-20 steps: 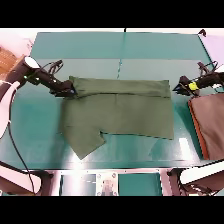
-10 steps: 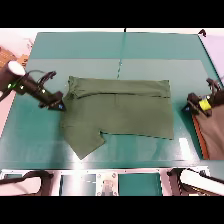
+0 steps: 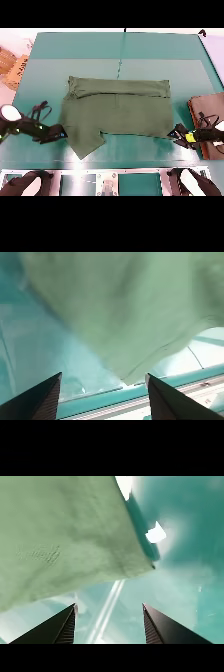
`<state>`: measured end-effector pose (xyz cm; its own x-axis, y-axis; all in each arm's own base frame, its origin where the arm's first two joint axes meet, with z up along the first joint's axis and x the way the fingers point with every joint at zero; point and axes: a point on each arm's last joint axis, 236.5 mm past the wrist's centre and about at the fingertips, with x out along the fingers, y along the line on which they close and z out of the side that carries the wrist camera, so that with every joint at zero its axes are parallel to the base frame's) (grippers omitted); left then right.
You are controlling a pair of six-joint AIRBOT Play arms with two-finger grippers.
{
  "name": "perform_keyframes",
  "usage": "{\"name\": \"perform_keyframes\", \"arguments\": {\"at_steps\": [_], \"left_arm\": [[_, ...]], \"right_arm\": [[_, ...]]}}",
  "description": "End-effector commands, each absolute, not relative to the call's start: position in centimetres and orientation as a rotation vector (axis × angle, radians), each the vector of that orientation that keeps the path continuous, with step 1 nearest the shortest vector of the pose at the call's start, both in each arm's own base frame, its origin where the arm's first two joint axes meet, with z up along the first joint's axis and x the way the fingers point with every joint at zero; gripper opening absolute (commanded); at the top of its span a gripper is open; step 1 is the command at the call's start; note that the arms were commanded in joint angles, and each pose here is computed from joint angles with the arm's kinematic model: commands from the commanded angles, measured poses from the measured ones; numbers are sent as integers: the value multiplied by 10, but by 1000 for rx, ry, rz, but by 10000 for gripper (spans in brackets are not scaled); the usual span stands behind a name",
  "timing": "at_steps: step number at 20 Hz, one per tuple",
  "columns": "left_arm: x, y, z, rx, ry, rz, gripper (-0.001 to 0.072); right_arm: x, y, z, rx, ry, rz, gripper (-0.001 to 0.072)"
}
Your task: Fold the shirts.
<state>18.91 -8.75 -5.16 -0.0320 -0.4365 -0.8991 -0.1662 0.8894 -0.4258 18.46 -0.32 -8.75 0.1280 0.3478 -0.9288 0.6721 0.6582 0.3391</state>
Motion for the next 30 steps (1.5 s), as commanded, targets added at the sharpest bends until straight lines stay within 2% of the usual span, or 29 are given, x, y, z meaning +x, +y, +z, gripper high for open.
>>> {"name": "perform_keyframes", "arguments": {"at_steps": [1, 5, 9, 11, 12, 13, 14, 16, 19, 25, 30], "left_arm": [[171, -94, -85, -578, 1602, -166, 587], [185, -103, -112, -707, 1476, -121, 587], [221, -108, -107, -818, 1290, -117, 584], [236, -110, -100, -852, 1220, -129, 177], [238, -118, -93, -872, 1208, -170, 99], [235, -127, -87, -873, 1213, -230, 24], [230, -134, -83, -862, 1234, -281, 24], [218, -144, -74, -827, 1289, -363, 24], [206, -145, -56, -704, 1370, -456, 23], [189, -132, -26, -536, 1504, -511, 22], [242, -128, 35, -484, 1315, -519, 23]], "right_arm": [[190, 5, -106, 1003, 1391, -332, 473], [211, 4, -110, 1094, 1268, -356, 471], [231, -1, -105, 1153, 1168, -369, 471], [235, 2, -102, 1183, 1153, -362, 467], [236, 2, -101, 1186, 1152, -360, 406], [235, 4, -101, 1180, 1159, -352, 243], [233, 5, -101, 1168, 1170, -336, 115], [229, 12, -100, 1141, 1202, -295, 15], [218, 13, -100, 1070, 1266, -263, 16], [203, -15, -73, 868, 1394, -295, 15], [233, -20, -33, 880, 1310, -256, 16]]}}
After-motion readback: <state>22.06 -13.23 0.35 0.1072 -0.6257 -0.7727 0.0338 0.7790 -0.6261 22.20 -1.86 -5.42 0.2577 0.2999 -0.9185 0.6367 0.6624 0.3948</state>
